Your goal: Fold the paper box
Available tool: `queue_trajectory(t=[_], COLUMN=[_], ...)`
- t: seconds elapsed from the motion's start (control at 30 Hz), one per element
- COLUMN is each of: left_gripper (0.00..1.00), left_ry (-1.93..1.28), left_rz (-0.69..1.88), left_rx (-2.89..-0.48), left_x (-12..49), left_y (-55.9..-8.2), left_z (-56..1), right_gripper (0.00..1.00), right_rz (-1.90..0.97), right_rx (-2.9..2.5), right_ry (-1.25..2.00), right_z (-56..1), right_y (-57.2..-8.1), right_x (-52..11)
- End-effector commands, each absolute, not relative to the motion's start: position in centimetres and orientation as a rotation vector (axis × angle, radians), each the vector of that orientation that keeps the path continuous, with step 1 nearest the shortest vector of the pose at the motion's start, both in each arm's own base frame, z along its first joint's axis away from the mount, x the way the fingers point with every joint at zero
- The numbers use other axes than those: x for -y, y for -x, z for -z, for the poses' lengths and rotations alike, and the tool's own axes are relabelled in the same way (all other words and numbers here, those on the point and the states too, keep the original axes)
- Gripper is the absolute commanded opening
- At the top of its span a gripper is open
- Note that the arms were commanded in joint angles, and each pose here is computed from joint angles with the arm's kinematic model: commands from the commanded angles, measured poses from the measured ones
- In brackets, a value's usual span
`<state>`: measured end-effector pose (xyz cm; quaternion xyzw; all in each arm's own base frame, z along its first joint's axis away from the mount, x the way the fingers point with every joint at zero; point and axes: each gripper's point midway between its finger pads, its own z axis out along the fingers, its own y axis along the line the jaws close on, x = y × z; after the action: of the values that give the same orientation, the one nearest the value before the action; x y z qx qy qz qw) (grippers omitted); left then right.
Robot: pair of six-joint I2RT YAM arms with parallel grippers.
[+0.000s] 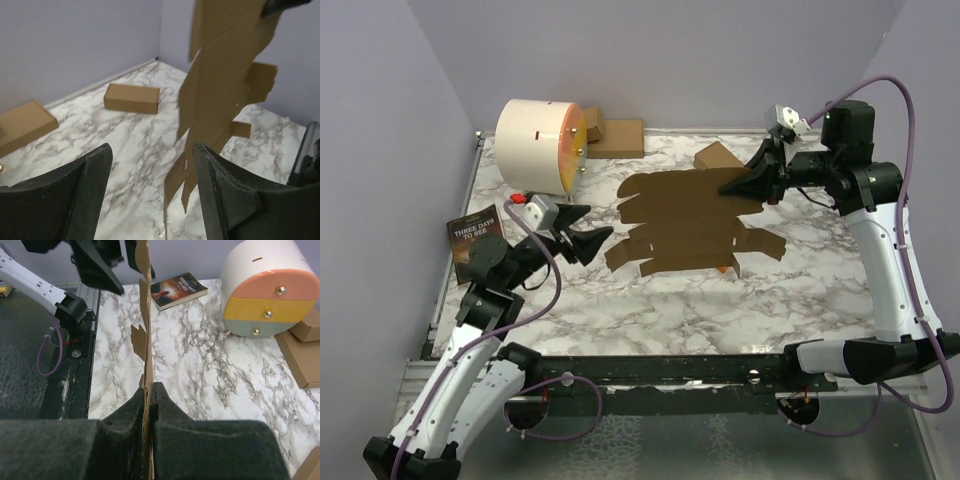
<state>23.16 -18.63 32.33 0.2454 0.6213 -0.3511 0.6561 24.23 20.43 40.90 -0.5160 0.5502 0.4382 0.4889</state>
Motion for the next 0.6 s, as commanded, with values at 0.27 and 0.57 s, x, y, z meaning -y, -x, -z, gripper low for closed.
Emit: queue_trajectory(t=[0.27, 0.57], left_gripper=[0.85, 0.87], left_ry=[-0.831, -0.933], left_rz=[1.057, 1.004], left_rx=[-1.463, -1.442], left_x=[22.7, 24.9], left_y=[-21.5, -23.8], left_z=[-43.8, -43.8], right_gripper=[0.01, 0.01], right_rz=[-1.028, -1.001], right_rx=[-1.446, -1.451], right_ry=[1.279, 1.322], right_z=[-36.6, -36.1], right_y=[-26.0, -26.0], right_x=[-19.9, -19.9])
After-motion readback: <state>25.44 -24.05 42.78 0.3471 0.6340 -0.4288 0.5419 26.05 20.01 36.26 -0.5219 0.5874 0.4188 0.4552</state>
